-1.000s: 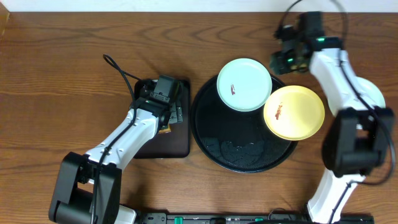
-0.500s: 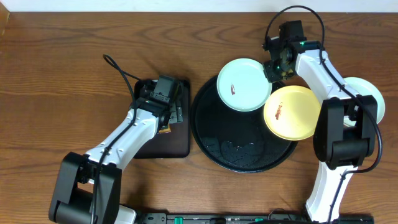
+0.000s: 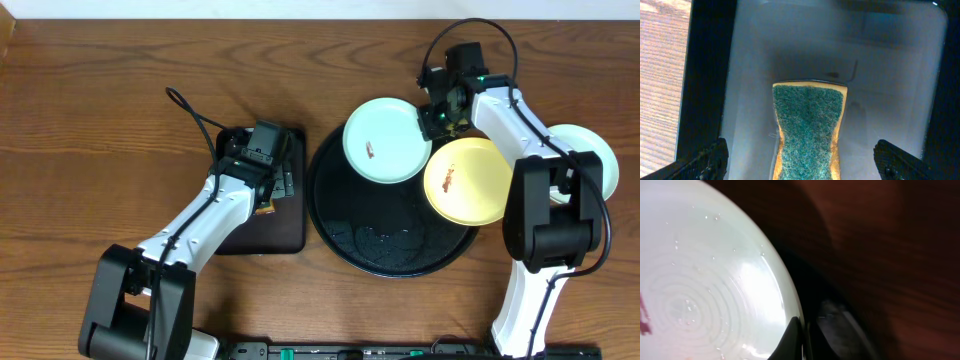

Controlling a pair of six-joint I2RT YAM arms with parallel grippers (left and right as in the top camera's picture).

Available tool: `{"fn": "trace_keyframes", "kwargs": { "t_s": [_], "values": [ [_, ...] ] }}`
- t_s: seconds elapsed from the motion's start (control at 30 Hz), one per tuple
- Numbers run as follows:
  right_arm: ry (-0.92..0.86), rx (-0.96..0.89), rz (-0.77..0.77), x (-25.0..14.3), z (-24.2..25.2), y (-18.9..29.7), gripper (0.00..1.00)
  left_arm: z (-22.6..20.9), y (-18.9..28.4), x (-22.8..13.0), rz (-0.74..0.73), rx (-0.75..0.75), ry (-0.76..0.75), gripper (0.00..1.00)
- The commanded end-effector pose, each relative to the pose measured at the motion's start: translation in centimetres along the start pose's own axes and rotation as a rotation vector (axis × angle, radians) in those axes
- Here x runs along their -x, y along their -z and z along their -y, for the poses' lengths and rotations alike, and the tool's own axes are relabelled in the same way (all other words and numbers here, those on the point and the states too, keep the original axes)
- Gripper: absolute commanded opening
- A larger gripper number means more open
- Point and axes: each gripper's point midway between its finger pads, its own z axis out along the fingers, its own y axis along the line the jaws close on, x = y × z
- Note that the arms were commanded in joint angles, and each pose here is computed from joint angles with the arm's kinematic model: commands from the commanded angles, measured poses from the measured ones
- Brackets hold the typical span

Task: Clean dirty plates on tray and stack at the side
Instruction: 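Move the right gripper back toward the upper pale green plate, then grasp the rim of the pale green plate with the right gripper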

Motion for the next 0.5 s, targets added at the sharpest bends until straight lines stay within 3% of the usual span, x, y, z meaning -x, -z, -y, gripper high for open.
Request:
{"fn": "trace_keyframes", "kwargs": {
  "t_s": [0.0,0.47],
  "values": [
    [-0.073,0.104,0.048,1.4,-3.1,2.3,0.01,-0.4,-0.5,-0.1,-0.008,0.021,0.008,0.93],
    [-0.333,0.049,-0.316,-7.7,-6.6,3.5,0.01,-0.4,-0.5,-0.1,-0.008,0.020,0.007,0.94]
  ]
}}
